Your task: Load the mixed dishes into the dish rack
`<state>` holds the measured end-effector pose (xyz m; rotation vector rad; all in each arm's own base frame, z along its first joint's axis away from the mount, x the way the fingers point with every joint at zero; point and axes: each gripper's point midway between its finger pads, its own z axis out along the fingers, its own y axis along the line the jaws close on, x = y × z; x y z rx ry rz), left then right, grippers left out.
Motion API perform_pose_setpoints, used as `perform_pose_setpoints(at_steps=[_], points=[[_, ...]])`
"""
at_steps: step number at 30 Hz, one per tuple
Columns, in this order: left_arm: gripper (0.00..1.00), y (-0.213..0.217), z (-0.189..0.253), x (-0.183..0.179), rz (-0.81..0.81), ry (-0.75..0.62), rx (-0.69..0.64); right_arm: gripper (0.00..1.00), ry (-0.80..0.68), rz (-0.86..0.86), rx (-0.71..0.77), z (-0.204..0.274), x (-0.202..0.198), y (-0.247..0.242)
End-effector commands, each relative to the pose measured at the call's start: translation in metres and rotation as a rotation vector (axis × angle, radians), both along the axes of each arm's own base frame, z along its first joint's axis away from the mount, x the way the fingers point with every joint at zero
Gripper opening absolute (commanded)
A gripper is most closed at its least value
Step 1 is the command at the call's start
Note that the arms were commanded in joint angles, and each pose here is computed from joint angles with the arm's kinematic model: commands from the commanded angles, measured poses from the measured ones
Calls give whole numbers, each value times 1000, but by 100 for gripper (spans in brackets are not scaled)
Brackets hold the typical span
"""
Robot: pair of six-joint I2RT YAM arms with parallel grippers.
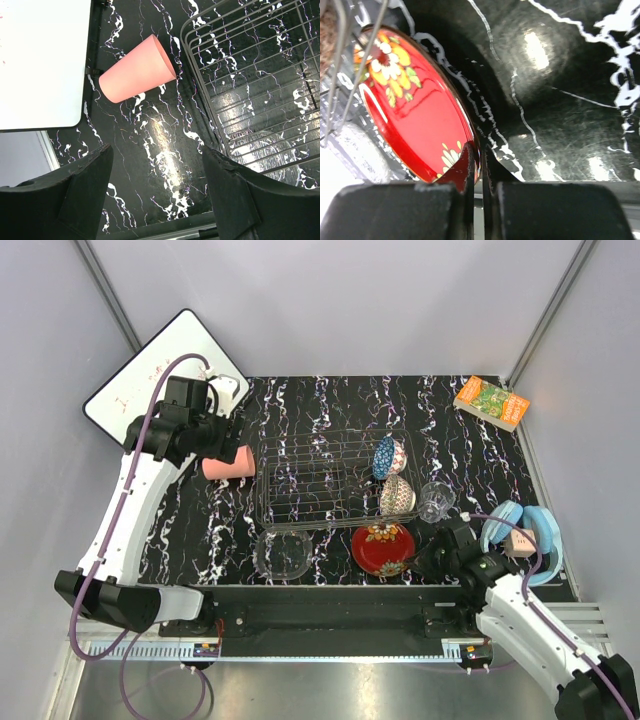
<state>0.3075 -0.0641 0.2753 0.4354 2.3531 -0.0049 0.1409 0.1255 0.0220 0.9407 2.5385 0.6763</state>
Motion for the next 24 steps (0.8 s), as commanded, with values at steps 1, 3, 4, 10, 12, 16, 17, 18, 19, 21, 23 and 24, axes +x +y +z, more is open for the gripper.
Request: perform_pose_setpoints(at_steps=[1,3,4,10,12,16,17,18,19,21,23,24], points=[[75,4,21,0,3,-70,8,0,-31,-8,-1,10,3,-2],[75,2,20,-1,2,-64,3,0,-68,2,10,20,3,-1],[75,2,20,0,2,-66,2,0,-49,5,-9,19,-4,-6],[75,0,26,3,5,-75,-12,0,-85,60,12,45,-27,-11],[75,-2,29,3,4,-77,-27,0,-98,66,38,52,-32,-10],[74,-6,29,4,0,-70,-47,0,-111,93,39,64,-36,-10],[74,-7,30,5,-1,-70,-48,0,-134,105,47,73,-34,-8],[74,-7,29,5,1,-68,-50,0,-157,116,58,80,-31,-5],[73,-7,28,7,4,-63,-50,0,-188,146,68,88,-29,-2],[73,-9,27,8,6,-57,-56,0,-252,176,79,107,-22,3],[72,-11,24,10,4,-46,-64,0,-289,221,52,119,-16,4],[72,-12,22,11,4,-41,-65,0,-309,247,35,123,-13,5]])
